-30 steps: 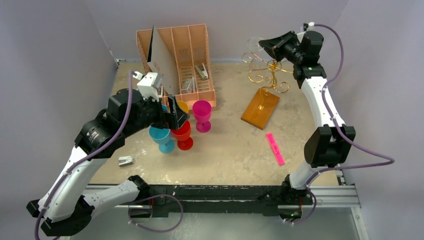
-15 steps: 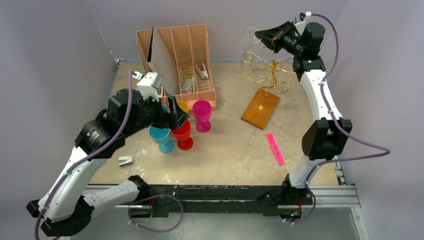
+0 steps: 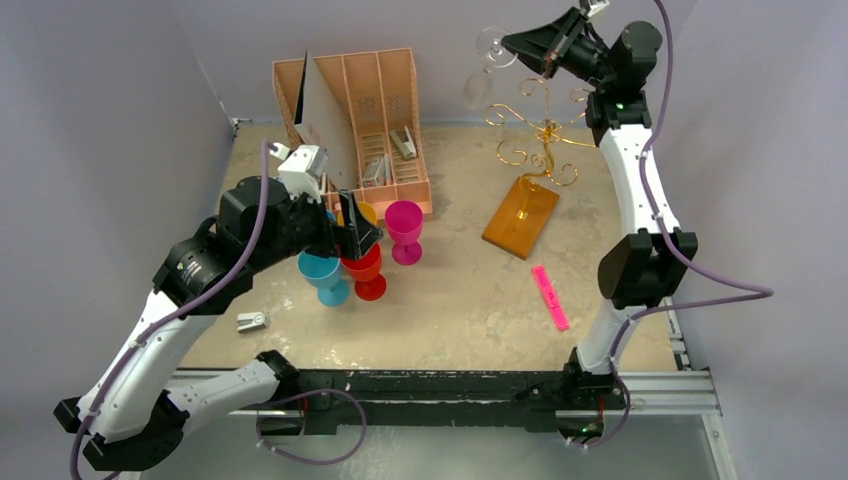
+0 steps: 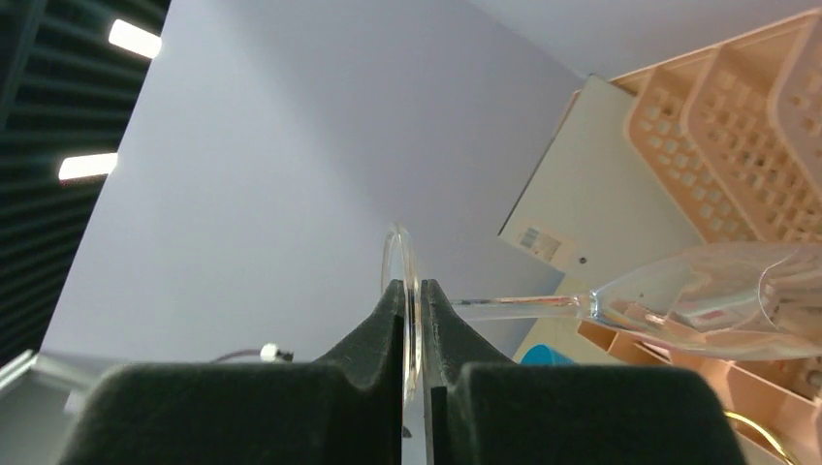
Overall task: Take the wine glass off the wine glass rack
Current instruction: Place the wine glass at the center of the board.
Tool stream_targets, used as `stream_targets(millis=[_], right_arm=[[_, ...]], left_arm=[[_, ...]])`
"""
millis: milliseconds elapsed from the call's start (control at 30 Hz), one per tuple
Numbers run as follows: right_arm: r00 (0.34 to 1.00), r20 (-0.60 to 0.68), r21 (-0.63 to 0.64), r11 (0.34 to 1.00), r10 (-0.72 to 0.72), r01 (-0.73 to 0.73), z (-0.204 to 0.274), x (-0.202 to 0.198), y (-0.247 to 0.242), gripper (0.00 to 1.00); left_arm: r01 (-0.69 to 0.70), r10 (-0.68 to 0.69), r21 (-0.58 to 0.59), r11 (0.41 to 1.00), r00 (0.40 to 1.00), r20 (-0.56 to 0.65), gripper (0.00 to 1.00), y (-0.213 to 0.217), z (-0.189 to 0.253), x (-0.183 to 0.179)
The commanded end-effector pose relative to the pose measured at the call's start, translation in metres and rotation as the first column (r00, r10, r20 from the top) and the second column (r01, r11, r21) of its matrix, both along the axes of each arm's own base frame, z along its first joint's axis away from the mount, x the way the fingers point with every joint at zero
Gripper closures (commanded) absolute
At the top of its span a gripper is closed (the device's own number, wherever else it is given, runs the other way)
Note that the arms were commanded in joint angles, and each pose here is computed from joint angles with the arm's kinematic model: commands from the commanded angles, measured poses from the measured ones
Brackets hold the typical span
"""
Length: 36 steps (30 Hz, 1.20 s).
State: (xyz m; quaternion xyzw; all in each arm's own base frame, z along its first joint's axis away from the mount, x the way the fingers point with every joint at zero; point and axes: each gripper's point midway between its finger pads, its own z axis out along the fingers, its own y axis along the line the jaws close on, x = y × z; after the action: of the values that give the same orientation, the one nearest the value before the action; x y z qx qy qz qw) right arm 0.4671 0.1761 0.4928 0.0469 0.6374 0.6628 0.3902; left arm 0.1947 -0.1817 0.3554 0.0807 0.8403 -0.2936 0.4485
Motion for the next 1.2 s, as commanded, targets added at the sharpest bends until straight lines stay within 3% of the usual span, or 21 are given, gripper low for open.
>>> stream_targets(millis=[0,233,500,600,733,900,1167], right_arm=[[0.968,0.124,-0.053,0.976,0.217,-0.212,0.028,-0.044,0.024,1.0],[0.913,0.13,-0.153,0.918,0.386,-0.367,0.015,-0.089,0.05,1.0],[0.846,0.27,-0.272,0.88,0.459,-0.39,0.014,-0.147,0.063,1.0],[0.858,0.279,-0.327,0.883,0.432,-0.338,0.0,-0.162,0.059,1.0],[0.884,0.249,-0.419,0.867,0.396,-0.27,-0.03,-0.182,0.059,1.0],[0.876,0.249,-0.467,0.843,0.413,-0.265,-0.055,-0.21,0.069,1.0],[0.847,0.258,-0.527,0.802,0.465,-0.279,-0.082,-0.249,0.081,1.0]], left_arm=[[0.019,-0.015,-0.046,0.999,0.997,0.075,0.0,0.003,0.027,-0.005],[0.013,-0.011,-0.05,0.999,0.999,0.047,0.0,0.001,0.018,-0.005],[0.002,0.002,-0.061,0.998,0.998,0.06,0.0,0.002,0.024,-0.004],[0.016,-0.01,-0.078,0.997,0.997,0.075,0.0,0.002,0.033,-0.007],[0.112,-0.098,-0.131,0.985,0.989,0.111,0.0,-0.012,0.048,-0.016],[0.31,-0.275,-0.238,0.92,0.946,0.171,0.0,-0.047,0.074,-0.03],[0.412,-0.378,-0.311,0.857,0.911,0.165,0.09,-0.074,0.073,-0.032]])
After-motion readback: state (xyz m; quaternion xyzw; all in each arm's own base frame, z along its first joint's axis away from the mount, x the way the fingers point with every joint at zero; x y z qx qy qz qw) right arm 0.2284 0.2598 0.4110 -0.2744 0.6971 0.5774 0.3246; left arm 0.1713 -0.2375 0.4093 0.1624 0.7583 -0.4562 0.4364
